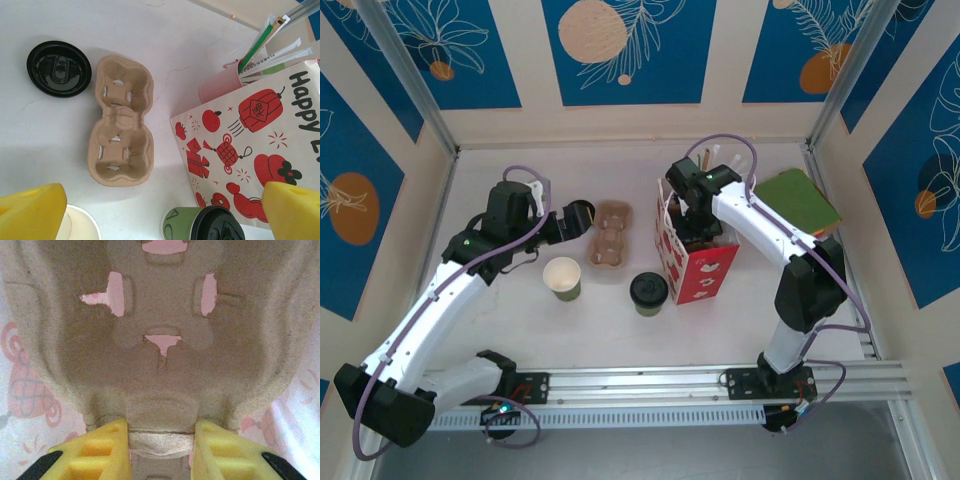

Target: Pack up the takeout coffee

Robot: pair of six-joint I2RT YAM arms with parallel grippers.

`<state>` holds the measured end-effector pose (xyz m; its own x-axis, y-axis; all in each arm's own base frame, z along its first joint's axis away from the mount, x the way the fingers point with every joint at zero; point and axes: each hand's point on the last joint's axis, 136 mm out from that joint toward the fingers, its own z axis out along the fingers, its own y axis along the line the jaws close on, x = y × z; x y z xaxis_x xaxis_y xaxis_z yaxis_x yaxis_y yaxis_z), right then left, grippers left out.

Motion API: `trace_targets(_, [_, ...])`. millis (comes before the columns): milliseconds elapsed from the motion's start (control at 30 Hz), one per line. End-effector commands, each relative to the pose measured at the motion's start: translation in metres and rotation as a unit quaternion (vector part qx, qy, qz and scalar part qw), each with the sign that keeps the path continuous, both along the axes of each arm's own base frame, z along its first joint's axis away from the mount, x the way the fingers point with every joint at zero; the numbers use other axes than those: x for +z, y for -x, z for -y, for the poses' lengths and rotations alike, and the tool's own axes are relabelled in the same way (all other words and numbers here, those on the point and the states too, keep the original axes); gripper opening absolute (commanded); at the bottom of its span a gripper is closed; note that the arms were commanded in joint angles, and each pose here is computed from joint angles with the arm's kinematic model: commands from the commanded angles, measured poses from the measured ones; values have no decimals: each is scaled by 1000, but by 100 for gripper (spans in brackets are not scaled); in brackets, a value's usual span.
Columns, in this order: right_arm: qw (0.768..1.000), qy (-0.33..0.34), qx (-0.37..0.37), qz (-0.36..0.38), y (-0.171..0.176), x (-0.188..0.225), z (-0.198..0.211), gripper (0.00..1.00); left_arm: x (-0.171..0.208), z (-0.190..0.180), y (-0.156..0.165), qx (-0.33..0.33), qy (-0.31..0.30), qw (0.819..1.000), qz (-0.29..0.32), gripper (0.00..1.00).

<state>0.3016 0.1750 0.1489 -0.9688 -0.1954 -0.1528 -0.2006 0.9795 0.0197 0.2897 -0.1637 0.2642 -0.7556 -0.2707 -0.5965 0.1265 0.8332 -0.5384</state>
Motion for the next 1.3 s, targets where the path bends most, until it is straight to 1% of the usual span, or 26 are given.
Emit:
trace_targets(0, [1000, -11, -13, -13, 1, -5, -2, 29, 7, -5, 2, 2, -1, 1000, 18, 100])
trace_targets(367, [999, -11, -21, -29, 4, -24, -3, 29, 8, -7, 3, 5, -3, 1000, 17, 100])
trace_targets(867, [999, -7, -27, -32, 5, -44, -1, 29, 9, -10, 4, 10, -3, 1000, 17, 100])
trace_targets(1267, [999, -2, -29, -36, 13, -59, -2, 29, 9, -11, 8, 13, 0, 1000, 15, 100])
